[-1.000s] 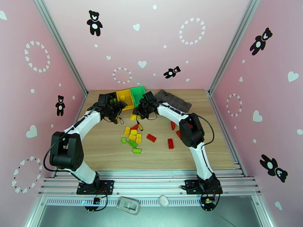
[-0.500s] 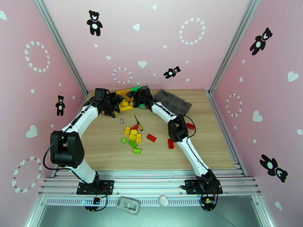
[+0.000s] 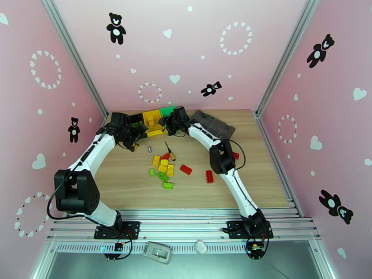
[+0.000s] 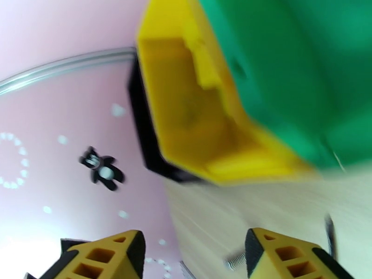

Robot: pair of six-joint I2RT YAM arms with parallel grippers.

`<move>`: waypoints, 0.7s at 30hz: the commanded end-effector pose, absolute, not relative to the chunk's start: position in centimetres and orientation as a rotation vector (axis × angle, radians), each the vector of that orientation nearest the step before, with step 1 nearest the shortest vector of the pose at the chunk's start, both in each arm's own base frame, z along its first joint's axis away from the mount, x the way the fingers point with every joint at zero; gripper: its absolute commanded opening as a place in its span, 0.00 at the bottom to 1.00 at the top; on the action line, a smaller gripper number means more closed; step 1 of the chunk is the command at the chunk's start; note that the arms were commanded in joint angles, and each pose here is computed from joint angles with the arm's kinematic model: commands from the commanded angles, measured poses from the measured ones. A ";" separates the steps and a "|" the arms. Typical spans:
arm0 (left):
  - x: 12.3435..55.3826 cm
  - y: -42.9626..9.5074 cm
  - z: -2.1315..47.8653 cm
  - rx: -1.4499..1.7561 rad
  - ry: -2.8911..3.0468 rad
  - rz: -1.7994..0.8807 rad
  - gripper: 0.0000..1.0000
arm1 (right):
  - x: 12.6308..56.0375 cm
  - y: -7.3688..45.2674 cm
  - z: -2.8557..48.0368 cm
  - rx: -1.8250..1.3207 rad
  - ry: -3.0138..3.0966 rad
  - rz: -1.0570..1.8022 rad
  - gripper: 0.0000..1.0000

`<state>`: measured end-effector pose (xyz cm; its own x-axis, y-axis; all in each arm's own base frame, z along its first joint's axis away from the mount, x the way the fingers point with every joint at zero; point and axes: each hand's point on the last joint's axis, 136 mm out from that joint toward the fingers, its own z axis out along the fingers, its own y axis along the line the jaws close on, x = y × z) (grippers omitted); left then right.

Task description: Sort the legos into containers by color

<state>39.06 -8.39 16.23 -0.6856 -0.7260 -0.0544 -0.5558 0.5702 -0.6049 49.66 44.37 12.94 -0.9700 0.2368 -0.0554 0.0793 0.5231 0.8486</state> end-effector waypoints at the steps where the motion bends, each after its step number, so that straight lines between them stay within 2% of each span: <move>1: 36.2 -8.8 14.6 -0.973 2.622 -0.681 0.91 | 45.9 41.5 17.4 0.042 2.645 1.252 0.53; 9: 32.9 -11.6 11.2 -0.741 2.814 -0.450 0.78 | 37.8 36.4 14.7 -0.175 2.867 0.862 0.46; 16: 32.3 -12.7 8.2 -0.517 2.940 -0.244 0.69 | 30.9 34.1 12.9 -0.315 2.944 0.708 0.49; 21: 32.3 -13.2 6.4 -0.432 2.988 -0.178 0.66 | 27.8 33.2 12.0 -0.354 2.978 0.659 0.51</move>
<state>31.75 -13.43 6.29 -0.9363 -0.3446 -0.0682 -0.3286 0.9278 -0.1766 28.48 34.26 10.25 -0.9778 -0.1975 -0.0697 -0.2081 0.8803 0.4262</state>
